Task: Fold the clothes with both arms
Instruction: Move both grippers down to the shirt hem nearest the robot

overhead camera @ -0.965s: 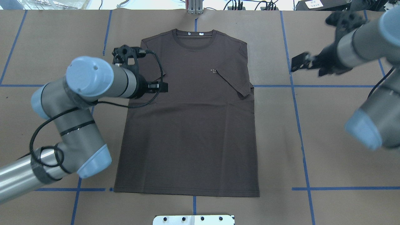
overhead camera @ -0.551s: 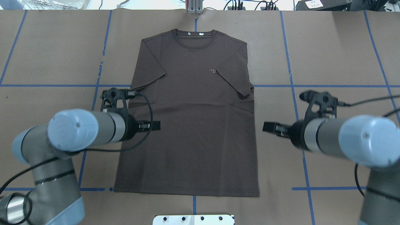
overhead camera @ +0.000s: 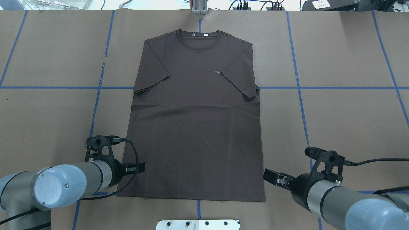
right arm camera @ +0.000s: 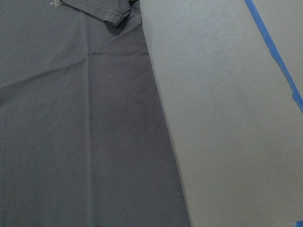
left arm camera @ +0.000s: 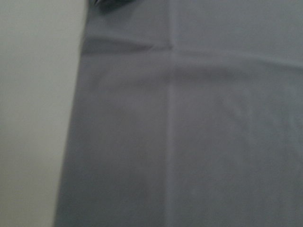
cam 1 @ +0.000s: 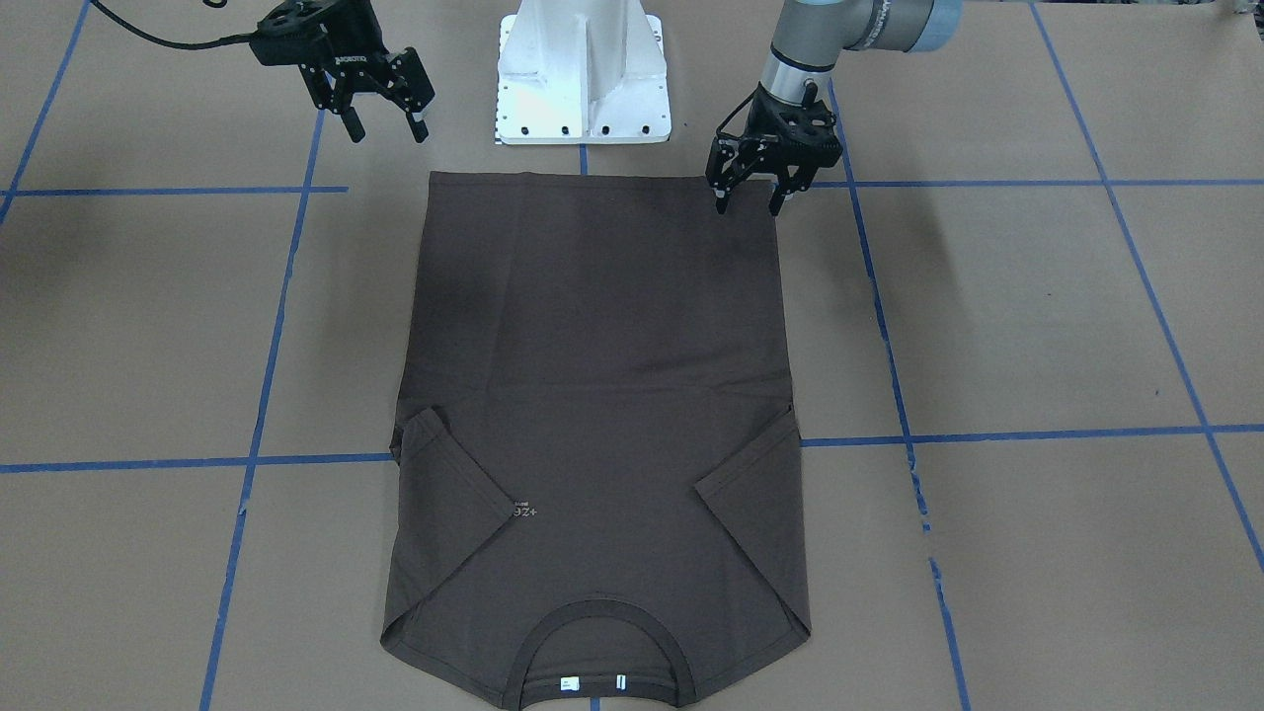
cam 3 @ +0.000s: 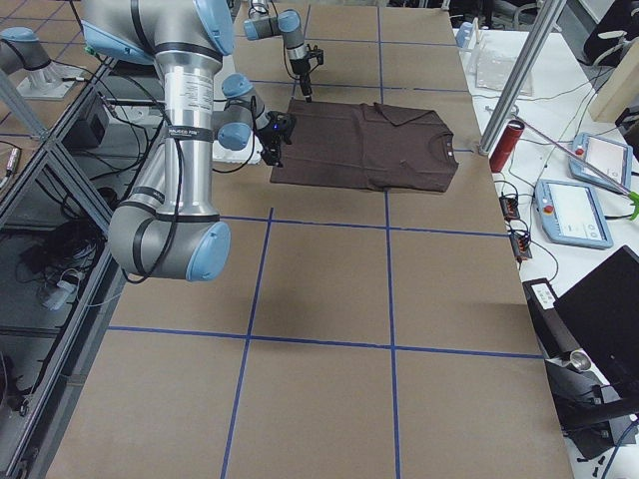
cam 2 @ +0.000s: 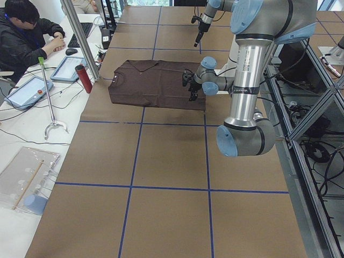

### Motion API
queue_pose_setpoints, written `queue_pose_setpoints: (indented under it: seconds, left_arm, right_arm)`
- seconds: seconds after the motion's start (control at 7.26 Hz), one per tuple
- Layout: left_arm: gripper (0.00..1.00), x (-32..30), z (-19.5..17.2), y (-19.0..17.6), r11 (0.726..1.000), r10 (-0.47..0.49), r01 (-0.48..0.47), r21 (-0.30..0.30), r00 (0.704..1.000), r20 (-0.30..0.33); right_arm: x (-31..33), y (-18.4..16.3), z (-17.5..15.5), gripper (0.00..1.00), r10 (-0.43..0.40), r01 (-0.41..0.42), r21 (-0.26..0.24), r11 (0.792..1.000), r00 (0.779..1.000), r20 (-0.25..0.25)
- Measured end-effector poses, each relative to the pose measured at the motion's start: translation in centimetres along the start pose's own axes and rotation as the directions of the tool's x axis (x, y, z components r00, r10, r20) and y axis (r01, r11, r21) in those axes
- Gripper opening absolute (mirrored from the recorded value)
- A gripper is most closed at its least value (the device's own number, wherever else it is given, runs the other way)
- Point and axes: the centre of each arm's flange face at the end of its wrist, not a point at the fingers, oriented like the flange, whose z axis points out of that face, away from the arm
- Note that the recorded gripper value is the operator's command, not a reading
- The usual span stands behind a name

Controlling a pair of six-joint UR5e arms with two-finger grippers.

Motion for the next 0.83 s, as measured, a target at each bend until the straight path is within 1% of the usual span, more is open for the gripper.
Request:
queue_pose_setpoints:
  seconds: [0.14, 0.28, 0.55, 0.83]
  left_arm:
    - [0.74, -1.0, 0.3, 0.9, 1.000, 0.005, -0.005, -0.011, 1.000, 0.019]
    - [0.71, -1.6, 0.5, 1.5, 1.000, 0.010, -0.009, -0.022, 0.999, 0.033]
    - [0.62, -2.0, 0.7, 2.5, 0.999, 0.015, -0.013, -0.046, 0.999, 0.042]
    - [0.61, -1.9, 0.8, 3.3, 0.998, 0.020, -0.017, -0.060, 0.999, 0.044]
  right_arm:
    - [0.1, 0.6, 0.0, 0.98, -0.003, 0.003, 0.004, 1.000, 1.000, 0.008]
    - [0.2, 0.9, 0.0, 0.98, -0.006, 0.006, 0.005, 1.000, 1.000, 0.011]
    - [0.2, 1.0, 0.0, 0.98, -0.007, 0.007, 0.006, 1.000, 1.000, 0.013]
    - [0.2, 1.0, 0.0, 0.98, -0.006, 0.006, 0.007, 1.000, 1.000, 0.013]
